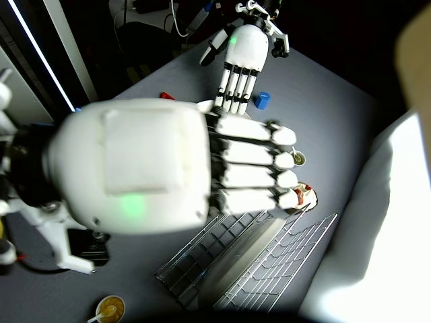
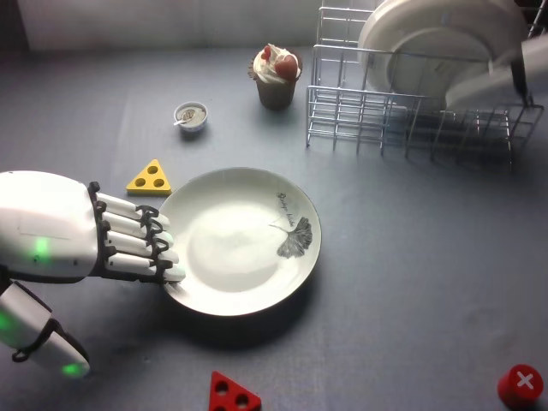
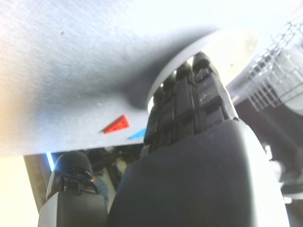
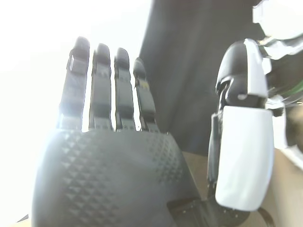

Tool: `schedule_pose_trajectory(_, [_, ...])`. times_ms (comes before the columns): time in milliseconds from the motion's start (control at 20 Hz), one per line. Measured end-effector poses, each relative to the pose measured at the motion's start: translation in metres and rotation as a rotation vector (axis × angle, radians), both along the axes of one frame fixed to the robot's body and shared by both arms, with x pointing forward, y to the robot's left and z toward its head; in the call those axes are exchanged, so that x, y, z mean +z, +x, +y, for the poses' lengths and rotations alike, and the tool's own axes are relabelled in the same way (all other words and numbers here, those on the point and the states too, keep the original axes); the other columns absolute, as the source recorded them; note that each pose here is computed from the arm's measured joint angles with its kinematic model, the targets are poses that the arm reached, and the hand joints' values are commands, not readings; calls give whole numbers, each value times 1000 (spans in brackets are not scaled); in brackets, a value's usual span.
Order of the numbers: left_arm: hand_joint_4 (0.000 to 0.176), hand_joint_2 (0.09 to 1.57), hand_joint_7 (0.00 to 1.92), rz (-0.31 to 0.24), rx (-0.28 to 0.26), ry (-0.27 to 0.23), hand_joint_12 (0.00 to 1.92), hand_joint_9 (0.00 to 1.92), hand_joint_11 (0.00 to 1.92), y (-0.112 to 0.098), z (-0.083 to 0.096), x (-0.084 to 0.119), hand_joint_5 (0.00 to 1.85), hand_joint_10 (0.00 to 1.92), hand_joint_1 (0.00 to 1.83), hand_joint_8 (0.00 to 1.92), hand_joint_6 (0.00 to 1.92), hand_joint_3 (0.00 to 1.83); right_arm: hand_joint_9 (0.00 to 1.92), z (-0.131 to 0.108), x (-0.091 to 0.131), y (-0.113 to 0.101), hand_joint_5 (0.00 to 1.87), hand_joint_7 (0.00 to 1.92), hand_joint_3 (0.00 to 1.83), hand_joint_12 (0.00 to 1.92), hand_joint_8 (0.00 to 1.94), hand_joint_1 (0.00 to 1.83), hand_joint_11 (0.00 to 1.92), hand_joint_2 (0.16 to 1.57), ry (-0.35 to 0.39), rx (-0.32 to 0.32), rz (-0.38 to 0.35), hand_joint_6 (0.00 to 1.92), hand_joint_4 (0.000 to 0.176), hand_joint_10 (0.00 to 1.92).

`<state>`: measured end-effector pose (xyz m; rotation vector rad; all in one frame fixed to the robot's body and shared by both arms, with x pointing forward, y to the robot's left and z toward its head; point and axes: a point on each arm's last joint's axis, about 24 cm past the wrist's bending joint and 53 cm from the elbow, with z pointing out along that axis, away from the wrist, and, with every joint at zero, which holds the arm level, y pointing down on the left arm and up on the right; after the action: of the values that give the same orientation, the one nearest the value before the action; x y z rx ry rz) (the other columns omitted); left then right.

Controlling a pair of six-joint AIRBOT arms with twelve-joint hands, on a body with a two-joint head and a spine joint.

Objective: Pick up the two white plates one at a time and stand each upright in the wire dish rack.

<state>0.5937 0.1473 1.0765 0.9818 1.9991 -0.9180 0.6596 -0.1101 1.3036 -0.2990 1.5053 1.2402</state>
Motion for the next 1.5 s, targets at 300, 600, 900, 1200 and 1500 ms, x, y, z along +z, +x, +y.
schedule_pose_trajectory(300, [0, 1056, 120, 21, -4, 61, 5, 113, 111, -9, 7, -22, 75, 6, 0, 4, 1, 0, 85, 35, -34, -31, 14, 76, 0, 0, 0, 580, 119, 889, -111, 123, -22, 0, 0, 0])
schedule_pose_trajectory(600, [0, 1063, 157, 46, -14, 96, 22, 156, 156, -18, 14, -36, 101, 12, 0, 11, 10, 2, 58, 57, -66, -55, 54, 52, 0, 15, 6, 858, 111, 820, -205, 181, -75, 6, 0, 6])
schedule_pose_trajectory(900, [0, 1060, 144, 43, -15, 97, 10, 139, 130, -18, 14, -35, 95, 0, 0, 1, 3, 0, 101, 78, -88, -59, 139, 94, 5, 34, 1, 948, 173, 821, -248, 188, -111, 8, 0, 2])
schedule_pose_trajectory(1200, [0, 1055, 165, 41, -16, 98, 17, 169, 152, -17, 15, -35, 122, 8, 0, 6, 9, 0, 124, 101, -101, -47, 148, 131, 11, 17, 12, 977, 139, 867, -247, 159, -108, 10, 0, 7])
schedule_pose_trajectory(1500, [0, 1057, 142, 40, -18, 99, 20, 143, 162, -17, 15, -35, 124, 1, 0, 1, 4, 0, 158, 136, -107, -40, 208, 156, 0, 34, 10, 1005, 181, 833, -211, 164, -109, 17, 0, 12])
